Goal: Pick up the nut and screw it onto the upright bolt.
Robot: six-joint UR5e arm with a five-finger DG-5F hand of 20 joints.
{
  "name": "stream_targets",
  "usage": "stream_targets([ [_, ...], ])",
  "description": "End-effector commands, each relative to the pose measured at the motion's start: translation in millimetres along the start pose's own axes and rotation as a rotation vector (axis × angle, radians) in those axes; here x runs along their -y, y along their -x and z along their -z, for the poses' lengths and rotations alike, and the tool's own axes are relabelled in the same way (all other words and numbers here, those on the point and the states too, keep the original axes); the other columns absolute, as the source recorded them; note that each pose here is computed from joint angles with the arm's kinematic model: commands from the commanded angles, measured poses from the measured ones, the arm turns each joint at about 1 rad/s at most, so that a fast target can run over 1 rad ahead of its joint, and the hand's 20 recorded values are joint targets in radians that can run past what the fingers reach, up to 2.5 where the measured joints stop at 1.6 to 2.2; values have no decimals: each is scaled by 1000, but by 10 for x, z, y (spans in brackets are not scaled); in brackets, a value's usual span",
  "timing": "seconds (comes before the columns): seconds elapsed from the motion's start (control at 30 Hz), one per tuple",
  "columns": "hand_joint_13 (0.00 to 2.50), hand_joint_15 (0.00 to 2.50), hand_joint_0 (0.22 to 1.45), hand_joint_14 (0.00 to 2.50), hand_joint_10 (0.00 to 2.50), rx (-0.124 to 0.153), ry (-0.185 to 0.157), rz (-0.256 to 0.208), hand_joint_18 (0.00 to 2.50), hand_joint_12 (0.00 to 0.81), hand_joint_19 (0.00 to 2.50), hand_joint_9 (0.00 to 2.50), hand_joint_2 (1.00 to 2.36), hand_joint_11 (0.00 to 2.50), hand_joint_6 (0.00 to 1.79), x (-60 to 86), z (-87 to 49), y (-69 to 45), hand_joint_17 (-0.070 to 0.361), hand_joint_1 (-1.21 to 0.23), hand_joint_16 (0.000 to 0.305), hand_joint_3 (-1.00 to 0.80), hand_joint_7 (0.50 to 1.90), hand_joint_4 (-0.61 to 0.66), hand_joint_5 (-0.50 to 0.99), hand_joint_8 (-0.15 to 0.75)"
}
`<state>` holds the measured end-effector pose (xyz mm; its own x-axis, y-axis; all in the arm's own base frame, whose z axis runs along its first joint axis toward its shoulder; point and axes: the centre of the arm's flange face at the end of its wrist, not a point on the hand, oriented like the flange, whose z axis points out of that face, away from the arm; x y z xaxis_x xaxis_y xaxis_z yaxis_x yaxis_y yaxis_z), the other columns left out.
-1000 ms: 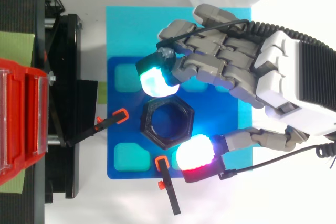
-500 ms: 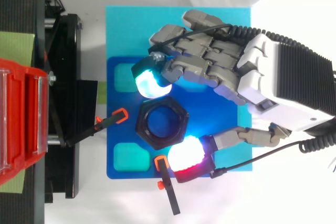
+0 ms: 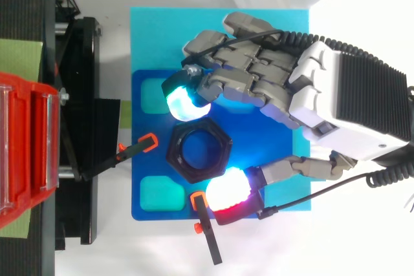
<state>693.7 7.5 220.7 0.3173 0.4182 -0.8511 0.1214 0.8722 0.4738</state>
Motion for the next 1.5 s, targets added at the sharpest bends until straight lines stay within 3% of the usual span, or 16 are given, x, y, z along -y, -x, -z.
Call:
stream_targets([
  [0.0,423,0,531,0,0,-1,-1,1,305,374,0,433,1000,0,504,5,1,1,104,-666,46,-500,1027,276,-198,299],
  [0.3,379,0,391,0,0,-5,7,1,283,441,0,401,1000,0,503,-4,1,-3,135,-614,60,-500,940,287,-215,337],
  [0.77,316,0,351,0,0,-6,14,3,254,464,0,328,1000,0,502,22,-10,10,152,-600,68,-500,769,248,-243,333],
  [0.93,204,0,313,0,0,-5,14,2,114,475,0,237,1000,0,501,18,-12,19,169,-541,75,-500,594,201,-268,322],
  [1.13,62,0,304,0,0,5,30,-5,0,469,0,87,1000,0,500,-20,-88,79,171,-416,76,-500,547,181,-288,299],
  [1.23,32,0,305,0,0,-15,36,6,0,467,0,61,1000,0,500,-25,-138,123,172,-371,76,-500,538,183,-288,298],
  [1.27,25,0,305,0,0,-39,36,19,0,467,0,57,1000,0,500,-25,-151,136,172,-369,76,-500,538,183,-288,298],
  [1.47,0,0,315,0,0,-64,26,34,0,467,0,43,1000,0,501,-72,-222,204,172,-265,77,-500,579,176,-280,297],
])
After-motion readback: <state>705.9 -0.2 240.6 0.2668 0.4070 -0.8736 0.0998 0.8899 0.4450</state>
